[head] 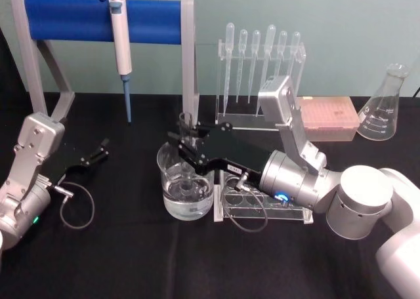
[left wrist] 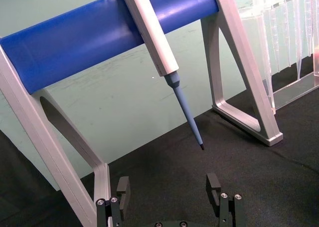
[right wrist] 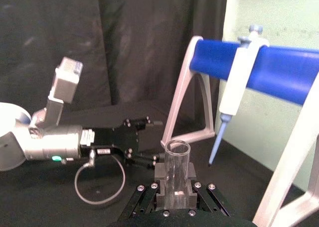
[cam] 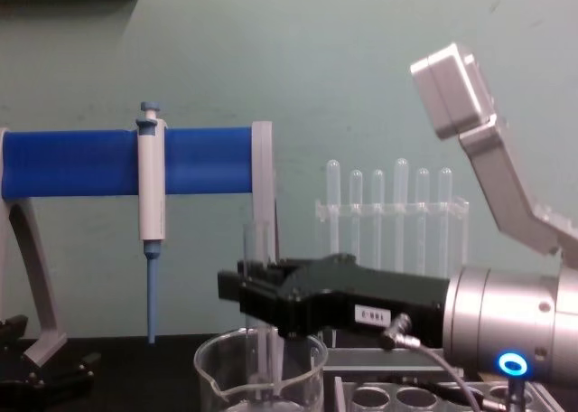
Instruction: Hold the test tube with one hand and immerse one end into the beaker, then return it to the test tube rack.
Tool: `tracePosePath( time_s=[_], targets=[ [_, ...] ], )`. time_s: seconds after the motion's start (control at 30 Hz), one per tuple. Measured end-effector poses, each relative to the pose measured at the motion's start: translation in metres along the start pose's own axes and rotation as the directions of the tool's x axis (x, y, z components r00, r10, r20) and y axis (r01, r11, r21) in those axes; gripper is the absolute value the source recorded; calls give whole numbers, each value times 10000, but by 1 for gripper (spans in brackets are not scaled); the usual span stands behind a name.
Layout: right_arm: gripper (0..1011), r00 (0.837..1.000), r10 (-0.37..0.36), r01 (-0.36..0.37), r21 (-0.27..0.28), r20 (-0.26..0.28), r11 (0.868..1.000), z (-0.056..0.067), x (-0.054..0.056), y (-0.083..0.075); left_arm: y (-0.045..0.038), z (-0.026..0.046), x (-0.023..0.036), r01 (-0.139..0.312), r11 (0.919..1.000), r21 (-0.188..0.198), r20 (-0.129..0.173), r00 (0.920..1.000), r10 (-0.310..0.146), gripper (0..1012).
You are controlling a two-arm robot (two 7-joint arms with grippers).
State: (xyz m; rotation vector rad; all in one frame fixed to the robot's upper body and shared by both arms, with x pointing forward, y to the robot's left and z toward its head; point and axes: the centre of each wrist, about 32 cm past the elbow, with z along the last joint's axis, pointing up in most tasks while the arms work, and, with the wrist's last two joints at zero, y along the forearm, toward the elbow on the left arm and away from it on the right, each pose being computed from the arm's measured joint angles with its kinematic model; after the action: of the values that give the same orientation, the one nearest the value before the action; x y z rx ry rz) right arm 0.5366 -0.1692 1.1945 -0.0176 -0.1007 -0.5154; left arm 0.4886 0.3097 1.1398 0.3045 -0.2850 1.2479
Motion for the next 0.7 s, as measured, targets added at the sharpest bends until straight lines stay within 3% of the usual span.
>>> tracePosePath(
  time_s=[0.17,0.27,0.37,0.5,0.7],
  targets=[
    [225,9998,48,-52,232,192,9997,168,-2,-9,0,0,0,0,10000,-1,0,10000,0,1000],
    [225,9986,30,-57,507,527,9987,408,3,-42,0,0,0,0,10000,-1,0,10000,0,1000],
    [225,9971,-64,16,634,758,9980,574,11,-88,0,0,0,-1,10000,-1,0,10000,1,1000],
    [225,9943,-314,214,978,1022,9950,838,35,-240,0,0,0,0,10000,-1,0,10000,0,1000],
    [225,9910,-773,626,1322,1091,9892,996,37,-515,0,0,0,0,10000,-1,0,10000,0,1000]
  ],
)
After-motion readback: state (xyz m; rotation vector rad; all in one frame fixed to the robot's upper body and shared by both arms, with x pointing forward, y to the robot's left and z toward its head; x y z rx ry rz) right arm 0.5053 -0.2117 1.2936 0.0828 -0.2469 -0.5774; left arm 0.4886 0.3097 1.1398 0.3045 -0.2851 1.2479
